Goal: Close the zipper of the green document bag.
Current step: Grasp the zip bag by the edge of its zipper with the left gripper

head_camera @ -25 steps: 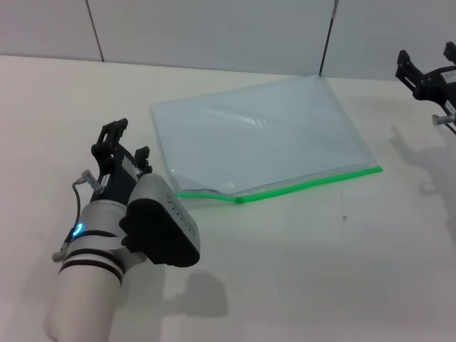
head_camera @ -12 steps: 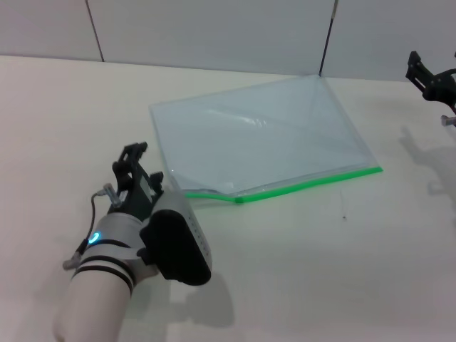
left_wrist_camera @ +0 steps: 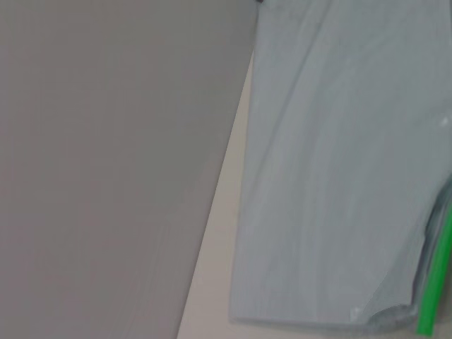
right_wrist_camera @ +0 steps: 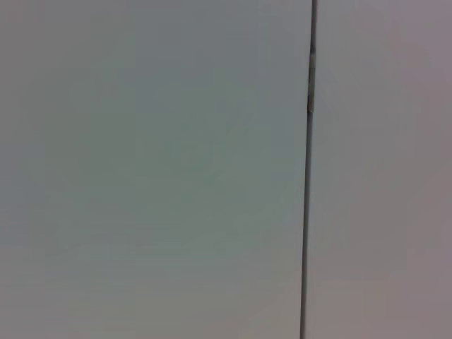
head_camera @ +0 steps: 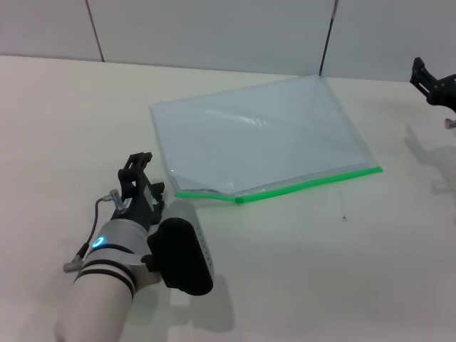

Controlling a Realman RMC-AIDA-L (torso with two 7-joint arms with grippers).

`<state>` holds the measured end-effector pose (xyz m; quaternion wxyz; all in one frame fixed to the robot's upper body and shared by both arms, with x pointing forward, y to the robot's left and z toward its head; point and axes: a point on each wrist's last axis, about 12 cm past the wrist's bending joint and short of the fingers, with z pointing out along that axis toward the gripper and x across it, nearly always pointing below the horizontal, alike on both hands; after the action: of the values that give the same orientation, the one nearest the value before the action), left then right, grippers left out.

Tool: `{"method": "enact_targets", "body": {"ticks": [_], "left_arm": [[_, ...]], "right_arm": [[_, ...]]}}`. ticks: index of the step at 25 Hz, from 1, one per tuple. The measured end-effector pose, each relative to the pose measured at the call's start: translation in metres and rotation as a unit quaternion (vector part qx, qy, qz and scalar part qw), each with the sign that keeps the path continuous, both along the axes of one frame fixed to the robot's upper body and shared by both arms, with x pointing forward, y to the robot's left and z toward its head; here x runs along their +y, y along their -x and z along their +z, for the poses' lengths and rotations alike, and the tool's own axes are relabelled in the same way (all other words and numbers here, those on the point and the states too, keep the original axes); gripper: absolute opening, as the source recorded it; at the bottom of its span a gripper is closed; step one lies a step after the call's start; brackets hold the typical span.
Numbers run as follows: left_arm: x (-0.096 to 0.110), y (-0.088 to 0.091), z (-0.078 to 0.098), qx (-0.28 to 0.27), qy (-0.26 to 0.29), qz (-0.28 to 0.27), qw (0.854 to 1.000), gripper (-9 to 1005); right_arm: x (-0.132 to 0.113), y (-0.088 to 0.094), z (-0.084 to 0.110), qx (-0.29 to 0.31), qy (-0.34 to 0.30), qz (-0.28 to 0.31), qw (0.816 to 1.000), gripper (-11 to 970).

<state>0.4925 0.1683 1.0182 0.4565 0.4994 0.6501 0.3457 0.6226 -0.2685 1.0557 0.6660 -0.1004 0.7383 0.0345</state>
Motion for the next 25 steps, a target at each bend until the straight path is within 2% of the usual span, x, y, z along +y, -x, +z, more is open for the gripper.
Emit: {"method": "enact_targets", "body": {"ticks": [25], "left_arm": [[-0.0094, -0.0001, -0.0028, 0.017, -0.019, -0.047, 0.999, 627]], "right_arm": [[0.0015, 0.0, 0.0, 0.0, -0.003, 0.0, 1.0, 867]]}}
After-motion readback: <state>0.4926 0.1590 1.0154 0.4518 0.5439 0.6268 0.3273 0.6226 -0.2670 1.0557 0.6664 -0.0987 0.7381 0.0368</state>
